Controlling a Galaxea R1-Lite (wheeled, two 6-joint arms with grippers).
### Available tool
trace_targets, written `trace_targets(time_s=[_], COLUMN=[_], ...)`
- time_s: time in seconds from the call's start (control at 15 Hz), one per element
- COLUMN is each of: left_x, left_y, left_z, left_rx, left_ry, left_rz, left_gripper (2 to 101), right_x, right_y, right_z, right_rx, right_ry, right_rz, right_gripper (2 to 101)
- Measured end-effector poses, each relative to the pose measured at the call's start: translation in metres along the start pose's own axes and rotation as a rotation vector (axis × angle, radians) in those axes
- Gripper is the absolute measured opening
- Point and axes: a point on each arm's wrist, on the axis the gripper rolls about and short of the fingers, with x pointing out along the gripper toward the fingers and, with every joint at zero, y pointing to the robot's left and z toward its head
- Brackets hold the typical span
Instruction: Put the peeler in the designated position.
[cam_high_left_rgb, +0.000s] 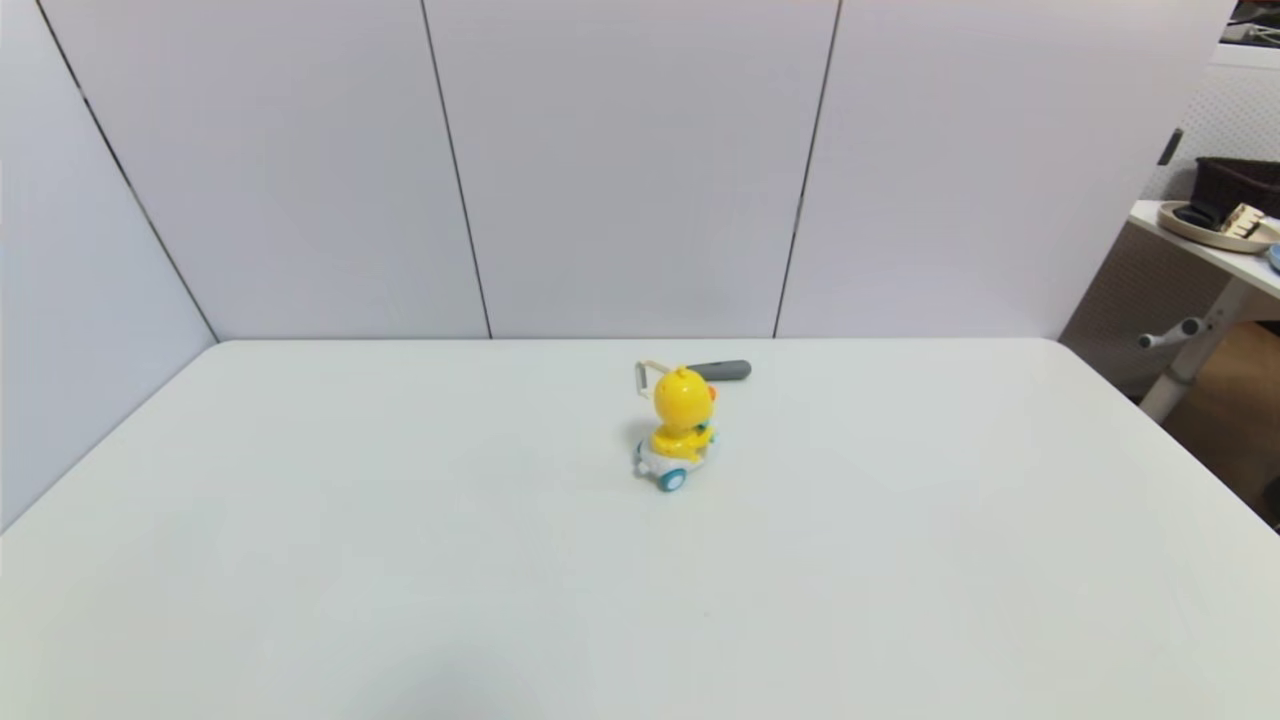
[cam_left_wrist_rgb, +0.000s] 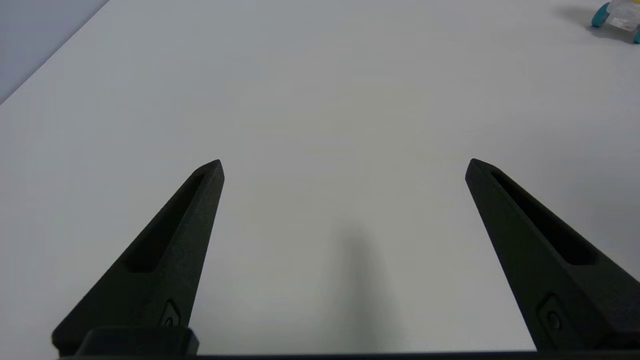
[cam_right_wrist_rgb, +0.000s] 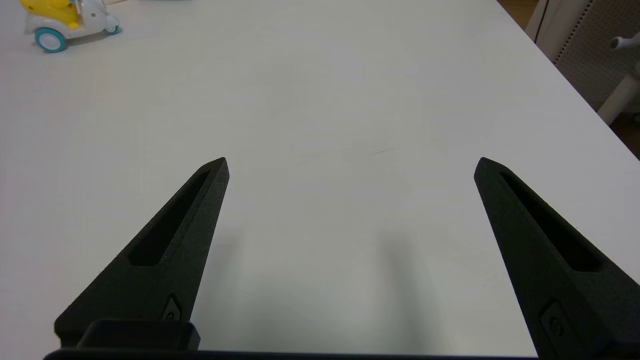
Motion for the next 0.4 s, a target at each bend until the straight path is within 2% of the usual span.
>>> trace_targets(time_s=[0.4], left_x=[0.0], left_y=[0.0], left_z=[0.0], left_rx=[0.0], left_ry=[0.0], left_rz=[0.0], left_gripper=[97.9], right_x=[-0.0001], right_y=[0.0001], right_z=[0.0004], right_rx=[0.004], right_ry=[-0.002], right_rz=[0.003], right_gripper=[97.1])
